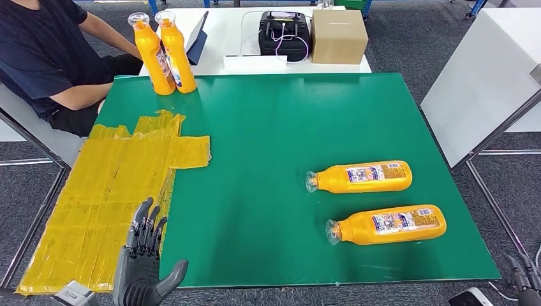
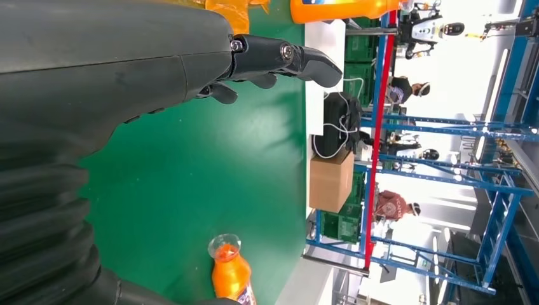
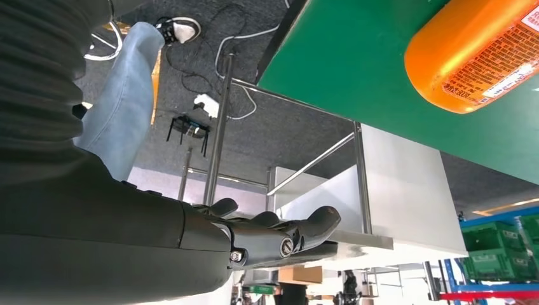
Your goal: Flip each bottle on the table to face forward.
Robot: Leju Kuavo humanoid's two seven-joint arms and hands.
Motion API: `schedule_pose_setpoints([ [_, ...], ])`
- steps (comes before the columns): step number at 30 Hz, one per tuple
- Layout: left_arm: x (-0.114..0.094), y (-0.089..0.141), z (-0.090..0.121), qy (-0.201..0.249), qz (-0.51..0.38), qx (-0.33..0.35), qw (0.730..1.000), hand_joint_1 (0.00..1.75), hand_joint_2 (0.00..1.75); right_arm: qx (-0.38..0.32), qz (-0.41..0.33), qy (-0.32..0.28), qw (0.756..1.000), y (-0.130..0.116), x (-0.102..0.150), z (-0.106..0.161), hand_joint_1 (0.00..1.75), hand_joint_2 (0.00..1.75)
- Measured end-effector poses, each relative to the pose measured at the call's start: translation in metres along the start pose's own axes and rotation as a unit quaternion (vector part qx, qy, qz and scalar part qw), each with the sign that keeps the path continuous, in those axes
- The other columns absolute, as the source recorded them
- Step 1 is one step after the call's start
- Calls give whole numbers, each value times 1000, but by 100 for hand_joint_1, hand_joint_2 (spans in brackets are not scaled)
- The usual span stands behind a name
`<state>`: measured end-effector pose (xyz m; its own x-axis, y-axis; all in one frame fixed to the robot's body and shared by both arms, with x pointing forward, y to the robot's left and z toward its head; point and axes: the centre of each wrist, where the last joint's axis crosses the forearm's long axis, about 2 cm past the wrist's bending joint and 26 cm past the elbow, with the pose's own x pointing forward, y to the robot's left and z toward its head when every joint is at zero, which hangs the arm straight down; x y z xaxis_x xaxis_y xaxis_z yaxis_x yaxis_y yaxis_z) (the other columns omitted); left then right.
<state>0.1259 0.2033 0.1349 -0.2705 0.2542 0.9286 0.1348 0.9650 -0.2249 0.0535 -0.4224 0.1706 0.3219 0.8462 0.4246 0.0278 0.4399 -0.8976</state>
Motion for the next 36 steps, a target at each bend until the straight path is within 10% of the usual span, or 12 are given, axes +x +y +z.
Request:
schedule_pose_setpoints([
  [14,0,1,-4,8,1,-16,1000,0,175,-57,-14,12,998,14,30,-51,0,175],
  [36,1,2,-10,11,0,-22,1000,0,175,69,46,-119,989,81,97,-98,0,175],
])
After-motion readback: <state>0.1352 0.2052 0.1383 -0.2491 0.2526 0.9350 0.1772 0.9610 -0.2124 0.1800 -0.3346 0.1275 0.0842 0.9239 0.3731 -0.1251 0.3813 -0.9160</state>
